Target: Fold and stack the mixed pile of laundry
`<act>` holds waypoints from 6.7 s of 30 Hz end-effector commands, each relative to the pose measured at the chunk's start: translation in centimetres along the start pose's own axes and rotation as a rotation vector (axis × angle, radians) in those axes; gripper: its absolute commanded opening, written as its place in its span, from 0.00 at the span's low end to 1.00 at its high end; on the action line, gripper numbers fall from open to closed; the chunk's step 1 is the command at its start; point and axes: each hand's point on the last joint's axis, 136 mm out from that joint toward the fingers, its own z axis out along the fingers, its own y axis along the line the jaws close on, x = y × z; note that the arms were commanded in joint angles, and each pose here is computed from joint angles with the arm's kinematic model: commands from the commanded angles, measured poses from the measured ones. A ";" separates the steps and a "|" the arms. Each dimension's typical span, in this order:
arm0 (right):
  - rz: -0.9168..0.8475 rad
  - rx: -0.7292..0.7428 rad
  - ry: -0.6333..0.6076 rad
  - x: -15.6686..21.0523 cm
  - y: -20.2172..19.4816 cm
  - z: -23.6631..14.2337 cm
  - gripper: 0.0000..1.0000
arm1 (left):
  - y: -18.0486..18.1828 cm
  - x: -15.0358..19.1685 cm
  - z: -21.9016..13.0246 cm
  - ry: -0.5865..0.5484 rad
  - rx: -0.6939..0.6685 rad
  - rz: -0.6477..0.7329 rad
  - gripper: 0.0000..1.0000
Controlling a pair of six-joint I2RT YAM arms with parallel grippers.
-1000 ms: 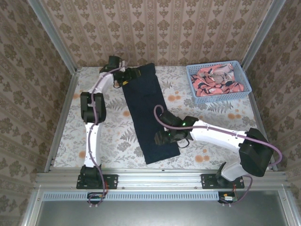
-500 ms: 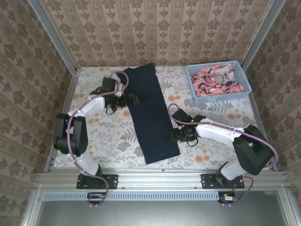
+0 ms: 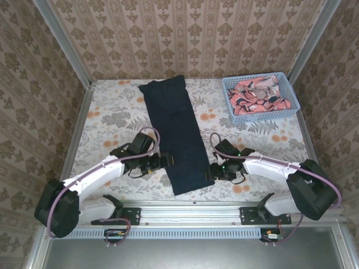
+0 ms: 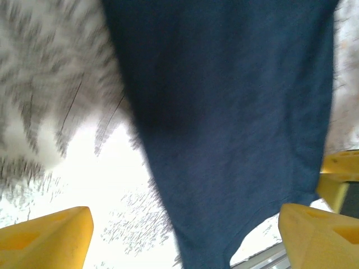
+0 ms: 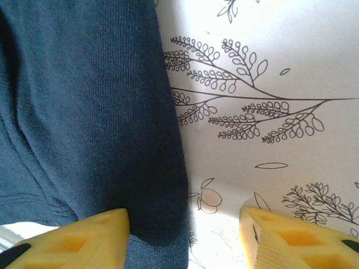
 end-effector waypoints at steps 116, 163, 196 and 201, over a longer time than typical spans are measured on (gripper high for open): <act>-0.101 -0.089 0.061 2.8 11.6 3.3 0.59 | 6.9 7.2 0.2 0.070 0.015 -0.325 0.65; -0.058 -0.204 -0.163 -6.5 13.7 -2.5 0.00 | -1.4 -3.4 -3.2 -0.165 0.060 -0.009 0.00; 0.257 -0.310 -0.448 -31.8 10.6 -2.0 0.65 | -0.6 -25.6 -2.7 -0.518 0.132 -0.125 0.09; 0.257 -0.379 -0.613 -35.3 9.8 -6.1 1.00 | -0.7 -29.4 -3.7 -0.534 0.155 -0.127 1.00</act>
